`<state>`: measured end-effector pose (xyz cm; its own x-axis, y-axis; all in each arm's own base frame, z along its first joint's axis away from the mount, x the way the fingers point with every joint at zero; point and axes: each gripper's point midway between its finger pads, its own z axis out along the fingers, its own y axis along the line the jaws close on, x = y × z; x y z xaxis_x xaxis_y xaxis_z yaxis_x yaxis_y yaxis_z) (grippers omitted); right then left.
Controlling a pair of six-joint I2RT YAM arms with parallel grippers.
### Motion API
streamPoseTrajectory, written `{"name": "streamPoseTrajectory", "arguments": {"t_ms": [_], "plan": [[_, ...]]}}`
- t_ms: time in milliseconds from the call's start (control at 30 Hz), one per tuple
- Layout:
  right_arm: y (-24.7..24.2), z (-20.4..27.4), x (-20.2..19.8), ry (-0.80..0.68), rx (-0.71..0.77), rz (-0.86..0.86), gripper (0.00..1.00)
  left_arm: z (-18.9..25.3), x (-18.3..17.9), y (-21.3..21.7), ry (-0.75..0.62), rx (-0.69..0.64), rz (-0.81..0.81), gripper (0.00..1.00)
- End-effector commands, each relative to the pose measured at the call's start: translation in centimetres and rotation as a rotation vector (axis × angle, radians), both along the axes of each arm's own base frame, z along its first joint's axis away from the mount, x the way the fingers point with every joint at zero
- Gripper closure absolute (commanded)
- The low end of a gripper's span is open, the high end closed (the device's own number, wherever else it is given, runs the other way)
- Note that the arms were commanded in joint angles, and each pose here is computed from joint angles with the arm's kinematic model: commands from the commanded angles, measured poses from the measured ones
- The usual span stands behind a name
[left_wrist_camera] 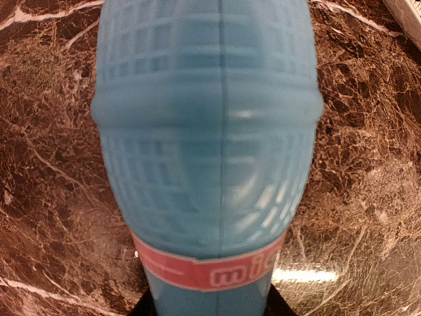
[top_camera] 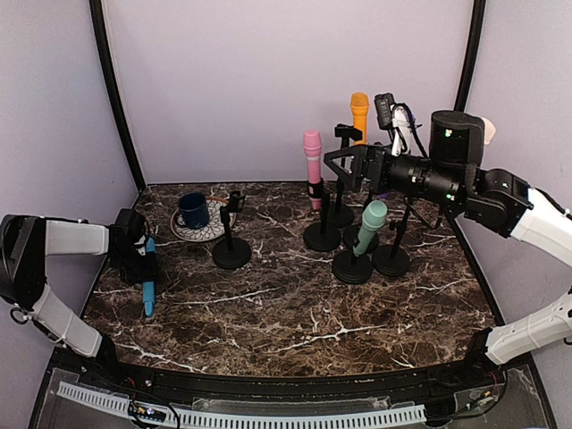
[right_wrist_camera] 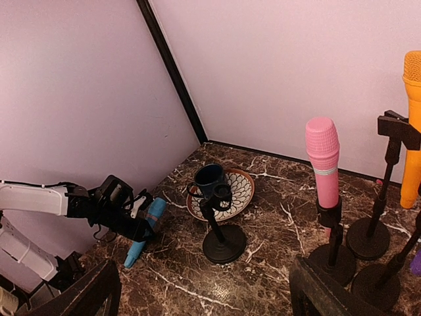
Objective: Remove the microphone from the stand
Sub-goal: Place the microphone at the corner of the board.
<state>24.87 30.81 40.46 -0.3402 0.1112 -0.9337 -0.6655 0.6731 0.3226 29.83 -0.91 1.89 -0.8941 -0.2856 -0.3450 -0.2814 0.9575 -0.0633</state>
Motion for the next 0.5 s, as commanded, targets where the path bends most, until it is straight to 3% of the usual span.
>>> {"name": "streamPoseTrajectory", "arguments": {"t_ms": [0, 467], "plan": [[-0.83, 1.2, 0.16, -0.024, 0.043, -0.03, 0.1, 0.23, 0.77, -0.05, -0.015, -0.016, 0.018, 0.75], [-1.61, 0.98, -0.03, -0.02, 0.045, -0.048, 0.1, -0.25, 0.32, 0.02, 0.015, -0.008, 0.013, 0.47]]}}
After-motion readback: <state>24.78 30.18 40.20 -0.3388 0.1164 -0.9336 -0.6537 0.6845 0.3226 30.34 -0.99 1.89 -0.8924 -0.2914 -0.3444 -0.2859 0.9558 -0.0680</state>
